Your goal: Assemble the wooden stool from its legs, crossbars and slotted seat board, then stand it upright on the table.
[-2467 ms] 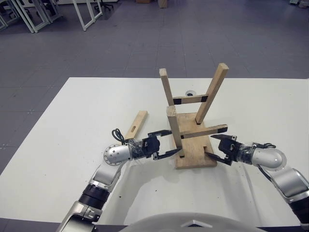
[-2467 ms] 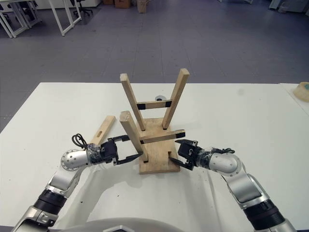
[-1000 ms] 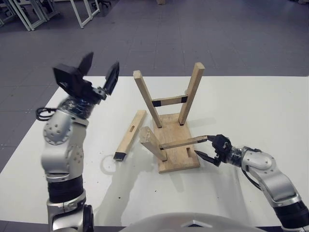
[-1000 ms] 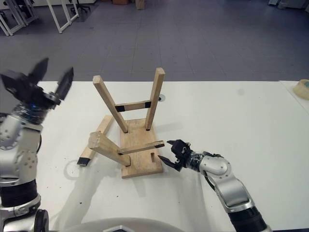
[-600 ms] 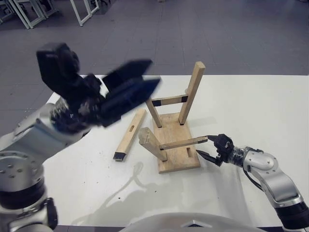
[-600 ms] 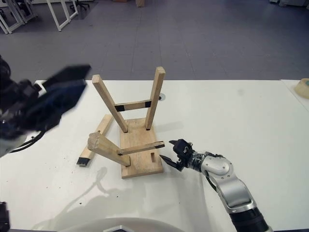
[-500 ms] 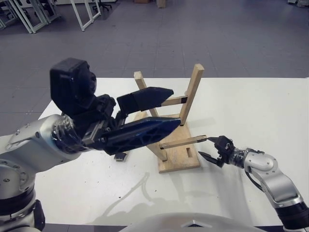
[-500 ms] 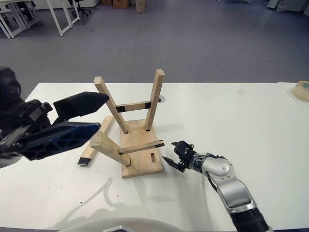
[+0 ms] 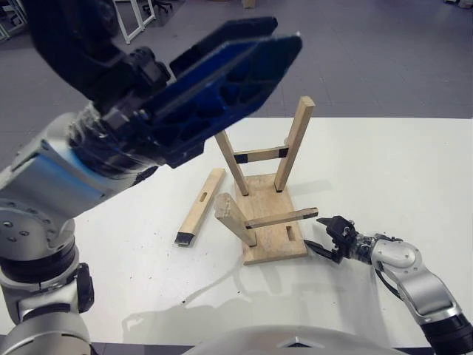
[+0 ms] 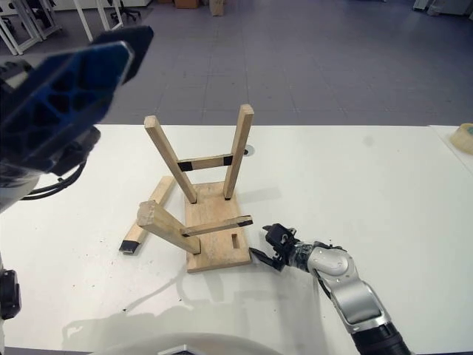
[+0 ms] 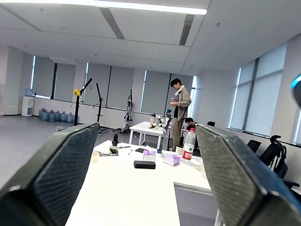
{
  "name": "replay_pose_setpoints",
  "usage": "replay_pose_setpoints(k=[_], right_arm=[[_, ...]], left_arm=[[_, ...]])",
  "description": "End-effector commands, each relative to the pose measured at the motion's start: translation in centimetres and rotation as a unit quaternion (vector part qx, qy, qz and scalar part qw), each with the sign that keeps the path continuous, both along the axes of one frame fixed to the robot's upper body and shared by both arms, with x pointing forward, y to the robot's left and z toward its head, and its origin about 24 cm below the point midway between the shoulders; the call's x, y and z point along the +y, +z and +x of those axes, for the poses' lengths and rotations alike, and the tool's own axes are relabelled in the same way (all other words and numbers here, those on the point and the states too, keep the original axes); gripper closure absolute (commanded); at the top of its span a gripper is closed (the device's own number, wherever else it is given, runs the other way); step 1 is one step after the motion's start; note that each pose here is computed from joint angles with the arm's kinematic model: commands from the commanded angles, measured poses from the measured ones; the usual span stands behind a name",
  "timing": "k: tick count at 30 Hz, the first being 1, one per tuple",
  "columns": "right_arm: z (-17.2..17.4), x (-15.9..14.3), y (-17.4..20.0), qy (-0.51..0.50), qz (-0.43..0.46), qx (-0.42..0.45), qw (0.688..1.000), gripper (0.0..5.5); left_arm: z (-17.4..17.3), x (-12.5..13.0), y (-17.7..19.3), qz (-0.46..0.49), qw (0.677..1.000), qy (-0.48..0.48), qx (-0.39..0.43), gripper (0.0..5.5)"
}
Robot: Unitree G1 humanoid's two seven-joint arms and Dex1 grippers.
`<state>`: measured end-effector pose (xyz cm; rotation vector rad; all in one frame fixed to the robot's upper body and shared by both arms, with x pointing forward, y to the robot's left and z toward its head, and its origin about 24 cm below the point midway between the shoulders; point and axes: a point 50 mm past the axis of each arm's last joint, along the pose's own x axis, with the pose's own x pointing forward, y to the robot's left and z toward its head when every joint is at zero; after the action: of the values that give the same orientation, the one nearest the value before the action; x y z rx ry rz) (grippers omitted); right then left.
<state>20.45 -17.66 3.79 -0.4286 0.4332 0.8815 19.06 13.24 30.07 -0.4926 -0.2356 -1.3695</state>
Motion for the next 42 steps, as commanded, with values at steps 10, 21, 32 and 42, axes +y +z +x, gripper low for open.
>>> replay_pose_setpoints(k=[10,21,32,42], right_arm=[[-0.1,-0.1,-0.5,0.0,-0.019,0.003,1.0,1.93],[0.4,-0.3,0.0,-0.005,-0.018,-0.005,1.0,1.93],[1.2,-0.5,0.5,-0.038,-0.005,-0.033,0.999,1.93],[1.7,-0.7,0.5,-0.044,-0.013,-0.035,0.998,1.93]], left_arm=[[3.7,-0.4,-9.8,0.091,0.985,0.056,0.139,1.74],[0.2,0.2,-2.6,0.027,0.999,-0.019,-0.01,1.74],[4.6,6.4,-8.0,0.124,0.92,0.371,0.007,1.74],[2.7,8.6,-21.7,0.263,0.835,0.457,0.16,1.15]])
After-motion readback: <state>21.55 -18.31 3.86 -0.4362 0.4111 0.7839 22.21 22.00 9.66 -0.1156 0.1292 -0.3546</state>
